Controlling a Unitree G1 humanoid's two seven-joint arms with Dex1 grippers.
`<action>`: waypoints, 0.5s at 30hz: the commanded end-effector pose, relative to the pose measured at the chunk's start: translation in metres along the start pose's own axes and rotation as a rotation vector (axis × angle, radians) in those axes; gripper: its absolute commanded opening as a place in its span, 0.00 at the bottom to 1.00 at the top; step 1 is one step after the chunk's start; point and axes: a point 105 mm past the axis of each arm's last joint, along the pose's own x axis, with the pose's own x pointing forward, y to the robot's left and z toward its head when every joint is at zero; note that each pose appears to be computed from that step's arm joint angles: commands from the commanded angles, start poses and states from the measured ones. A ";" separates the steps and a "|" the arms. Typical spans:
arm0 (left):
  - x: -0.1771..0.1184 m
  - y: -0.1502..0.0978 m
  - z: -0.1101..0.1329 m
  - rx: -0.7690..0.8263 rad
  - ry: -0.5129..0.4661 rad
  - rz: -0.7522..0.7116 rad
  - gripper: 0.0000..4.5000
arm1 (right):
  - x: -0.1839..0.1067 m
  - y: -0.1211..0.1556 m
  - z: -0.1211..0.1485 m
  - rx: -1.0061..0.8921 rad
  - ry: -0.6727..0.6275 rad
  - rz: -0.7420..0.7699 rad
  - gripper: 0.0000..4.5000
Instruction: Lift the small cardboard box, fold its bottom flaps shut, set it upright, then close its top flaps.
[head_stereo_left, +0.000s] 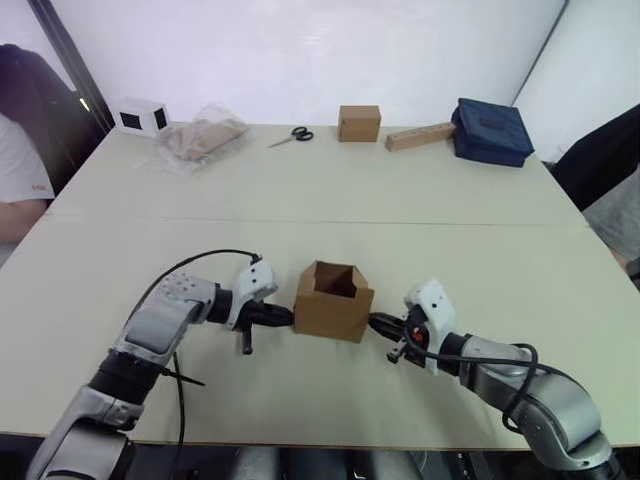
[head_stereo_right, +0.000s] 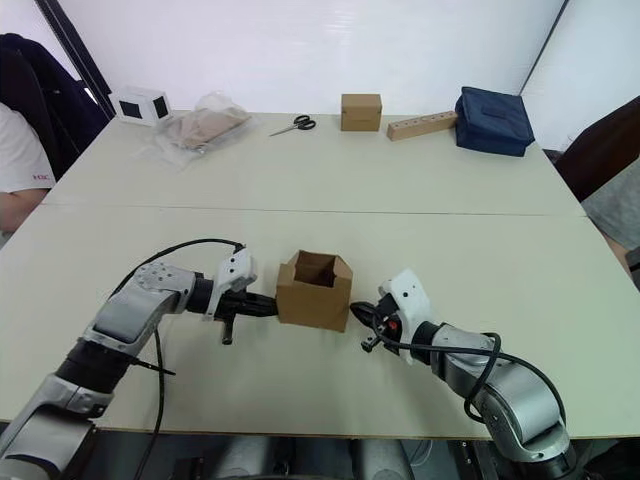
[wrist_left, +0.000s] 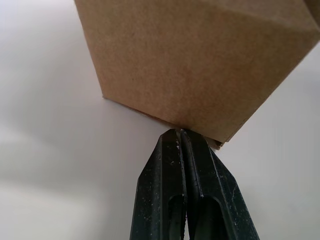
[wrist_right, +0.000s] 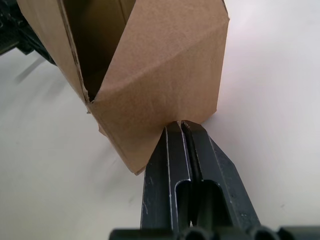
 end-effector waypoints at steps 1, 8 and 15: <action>-0.002 -0.009 0.000 0.024 0.013 -0.039 0.02 | -0.005 0.006 0.010 -0.027 -0.030 0.021 0.00; -0.026 0.007 -0.013 0.049 0.075 0.048 0.02 | -0.023 -0.027 -0.005 -0.146 0.072 -0.110 0.00; -0.043 0.016 0.034 -0.028 -0.228 0.087 0.02 | -0.034 -0.032 0.045 -0.169 -0.176 -0.094 0.00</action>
